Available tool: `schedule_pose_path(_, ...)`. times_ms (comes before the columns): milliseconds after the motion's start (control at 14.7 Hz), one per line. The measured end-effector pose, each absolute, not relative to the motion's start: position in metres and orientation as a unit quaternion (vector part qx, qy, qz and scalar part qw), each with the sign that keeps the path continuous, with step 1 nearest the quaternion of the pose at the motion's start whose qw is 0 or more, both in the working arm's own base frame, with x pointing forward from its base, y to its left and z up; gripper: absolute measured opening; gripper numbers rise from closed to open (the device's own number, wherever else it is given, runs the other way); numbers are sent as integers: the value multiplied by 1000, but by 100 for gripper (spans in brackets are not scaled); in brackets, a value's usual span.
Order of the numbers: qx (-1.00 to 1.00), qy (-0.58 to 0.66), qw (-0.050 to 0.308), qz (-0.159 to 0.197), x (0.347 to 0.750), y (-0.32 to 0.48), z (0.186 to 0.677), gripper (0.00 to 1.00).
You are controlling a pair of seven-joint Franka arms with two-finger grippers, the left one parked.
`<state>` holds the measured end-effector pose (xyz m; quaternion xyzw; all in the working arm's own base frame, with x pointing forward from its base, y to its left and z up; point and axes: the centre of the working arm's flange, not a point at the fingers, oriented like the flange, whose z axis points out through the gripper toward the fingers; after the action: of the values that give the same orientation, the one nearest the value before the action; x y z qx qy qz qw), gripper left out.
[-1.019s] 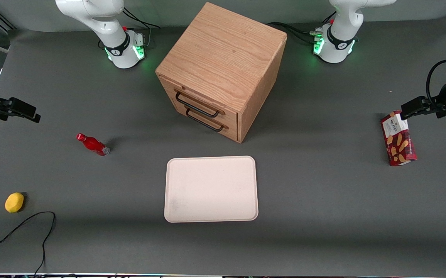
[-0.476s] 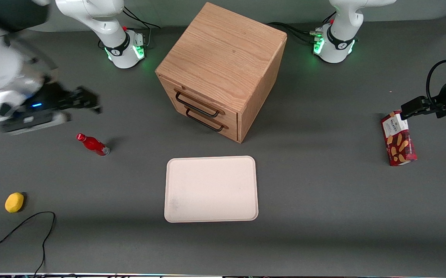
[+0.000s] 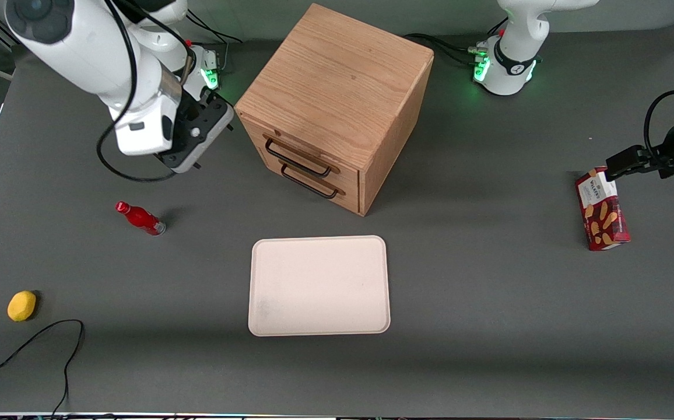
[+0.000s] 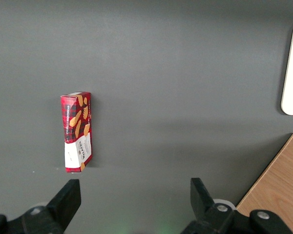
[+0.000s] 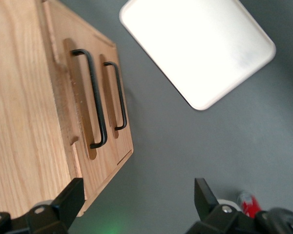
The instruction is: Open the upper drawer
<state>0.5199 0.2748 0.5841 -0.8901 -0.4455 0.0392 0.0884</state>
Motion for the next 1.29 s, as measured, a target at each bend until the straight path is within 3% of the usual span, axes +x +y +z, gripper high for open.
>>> schedule_pose_path(272, -874, -463, 138, 47, 524, 288, 553, 100)
schedule_pose_path(816, -874, -463, 146, 13, 512, 324, 445, 100)
schedule_pose_path(1291, -868, -470, 157, 28, 502, 340, 422, 100)
